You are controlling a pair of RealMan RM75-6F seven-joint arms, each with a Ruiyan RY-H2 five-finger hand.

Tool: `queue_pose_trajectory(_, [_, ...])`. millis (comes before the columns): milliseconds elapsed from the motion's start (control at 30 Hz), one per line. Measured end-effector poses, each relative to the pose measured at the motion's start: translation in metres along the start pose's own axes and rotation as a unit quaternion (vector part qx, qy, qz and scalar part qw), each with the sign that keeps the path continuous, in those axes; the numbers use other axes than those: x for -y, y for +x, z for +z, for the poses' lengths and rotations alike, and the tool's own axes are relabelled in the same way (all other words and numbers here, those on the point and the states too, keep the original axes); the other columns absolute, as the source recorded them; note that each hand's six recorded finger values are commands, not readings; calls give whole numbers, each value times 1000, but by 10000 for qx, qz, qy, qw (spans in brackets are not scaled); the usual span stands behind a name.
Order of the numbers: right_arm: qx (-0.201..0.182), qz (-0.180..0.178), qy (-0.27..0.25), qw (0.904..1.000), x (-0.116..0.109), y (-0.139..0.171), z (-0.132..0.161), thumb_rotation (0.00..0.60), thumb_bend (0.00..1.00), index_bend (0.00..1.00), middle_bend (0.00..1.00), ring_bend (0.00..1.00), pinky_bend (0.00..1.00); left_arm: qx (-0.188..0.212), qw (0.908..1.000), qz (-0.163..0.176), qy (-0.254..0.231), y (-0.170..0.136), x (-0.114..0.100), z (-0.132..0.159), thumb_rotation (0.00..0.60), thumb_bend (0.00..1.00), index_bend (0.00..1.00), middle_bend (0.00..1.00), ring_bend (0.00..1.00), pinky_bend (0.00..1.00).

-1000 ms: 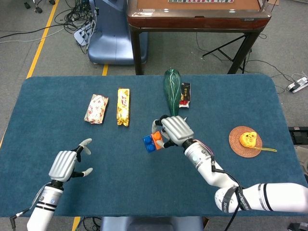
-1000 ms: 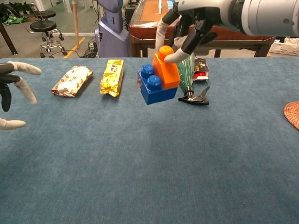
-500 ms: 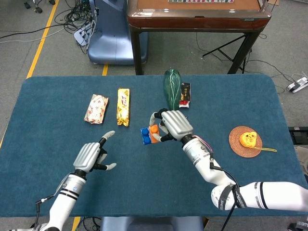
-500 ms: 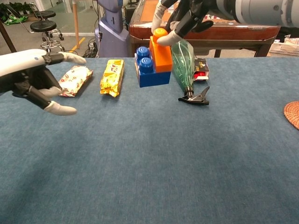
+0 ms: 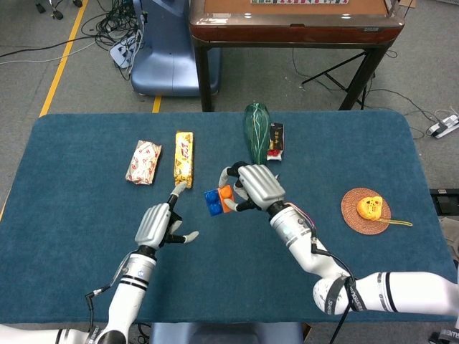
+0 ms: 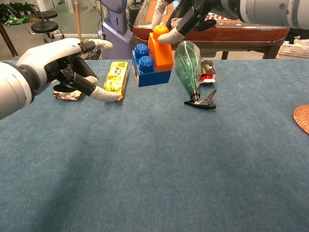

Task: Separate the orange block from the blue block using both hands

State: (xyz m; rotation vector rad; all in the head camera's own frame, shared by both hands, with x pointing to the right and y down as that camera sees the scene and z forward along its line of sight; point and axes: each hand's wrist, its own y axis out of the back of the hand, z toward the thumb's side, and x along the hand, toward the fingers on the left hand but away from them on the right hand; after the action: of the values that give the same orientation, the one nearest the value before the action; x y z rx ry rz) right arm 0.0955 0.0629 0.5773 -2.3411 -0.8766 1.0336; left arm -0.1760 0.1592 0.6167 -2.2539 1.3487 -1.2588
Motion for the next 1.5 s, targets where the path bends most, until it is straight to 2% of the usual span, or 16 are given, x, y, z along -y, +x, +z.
queue_pose_trajectory(467, [-136,167,-90,9997,11,-3,8,600,353,673,1000,1000,1000,-523,9976,-175,-417,9,17,-3,600,0,160,1000,1000,1000])
queue_pose_trajectory(833, [-193,245,-167,9994,19,-7,11,600,353,673,1000,1000,1000,-747,9894,-358,-1191,14,25,1,600,0,238,1000,1000,1000])
queue_pose_trajectory(1233, [-261,275,-239,9990,23,-9,16,600,353,673,1000,1000,1000,-742,9896,-178,-1217,18,29,6,600,0,257,1000,1000,1000])
queue_pose_trajectory(1333, [-270,285,-243,9989,24,-9,16,600,353,673,1000,1000,1000,-769,9895,-64,-1223,18,28,5,600,0,320,1000,1000,1000])
queue_pose_trajectory(1500, [-263,302,-244,9989,25,-9,16,600,353,673,1000,1000,1000,-744,9887,150,-1295,19,27,5,600,0,500,1000,1000,1000])
